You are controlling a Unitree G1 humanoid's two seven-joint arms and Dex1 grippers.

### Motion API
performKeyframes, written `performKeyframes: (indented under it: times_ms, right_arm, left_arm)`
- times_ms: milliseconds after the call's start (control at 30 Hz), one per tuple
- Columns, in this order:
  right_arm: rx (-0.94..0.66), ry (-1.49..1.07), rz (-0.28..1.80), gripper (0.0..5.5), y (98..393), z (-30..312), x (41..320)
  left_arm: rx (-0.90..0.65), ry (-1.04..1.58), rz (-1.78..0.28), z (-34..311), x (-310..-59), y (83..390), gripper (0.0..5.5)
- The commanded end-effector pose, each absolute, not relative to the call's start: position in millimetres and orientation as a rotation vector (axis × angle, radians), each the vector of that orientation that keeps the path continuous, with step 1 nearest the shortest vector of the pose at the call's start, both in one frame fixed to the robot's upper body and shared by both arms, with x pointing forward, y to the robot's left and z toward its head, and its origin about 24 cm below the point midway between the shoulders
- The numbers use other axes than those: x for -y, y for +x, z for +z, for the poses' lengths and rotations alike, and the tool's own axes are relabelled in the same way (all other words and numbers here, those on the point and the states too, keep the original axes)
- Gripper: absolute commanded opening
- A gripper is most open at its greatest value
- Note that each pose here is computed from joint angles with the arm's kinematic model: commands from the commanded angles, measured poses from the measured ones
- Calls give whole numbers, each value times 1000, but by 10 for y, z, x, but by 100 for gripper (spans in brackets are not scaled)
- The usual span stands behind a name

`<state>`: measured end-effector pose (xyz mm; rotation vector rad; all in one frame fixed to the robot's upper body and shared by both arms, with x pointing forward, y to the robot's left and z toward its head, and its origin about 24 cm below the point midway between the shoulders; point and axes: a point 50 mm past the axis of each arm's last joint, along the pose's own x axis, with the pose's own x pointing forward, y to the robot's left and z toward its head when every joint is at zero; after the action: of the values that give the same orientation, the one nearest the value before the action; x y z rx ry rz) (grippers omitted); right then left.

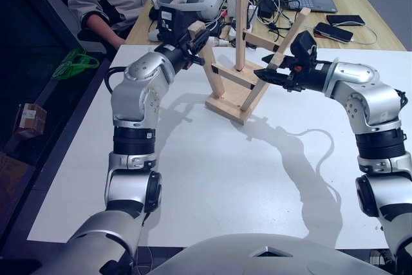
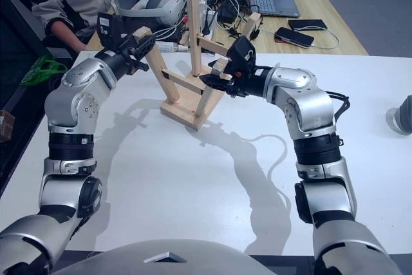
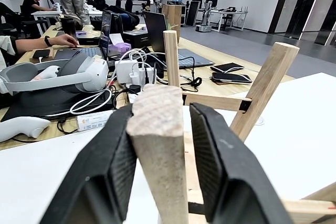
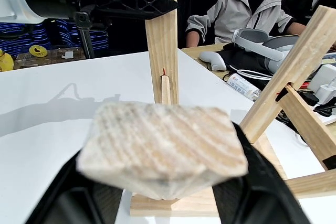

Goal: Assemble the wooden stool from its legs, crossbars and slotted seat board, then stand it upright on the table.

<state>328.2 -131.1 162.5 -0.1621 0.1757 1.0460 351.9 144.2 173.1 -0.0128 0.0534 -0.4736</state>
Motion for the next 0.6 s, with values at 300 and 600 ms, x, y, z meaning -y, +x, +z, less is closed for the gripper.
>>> performKeyframes:
  times_ms: [300,600]
  right_arm:
    - [-283,-175,1141,202,3446,1354,885]
    - [-265,-149,1224,202,3590,1376,464]
  left_arm:
    - [-137,-22,-749,1601,-845,3362,157]
    - [-123,-71,-845,1661,-573,3265,155]
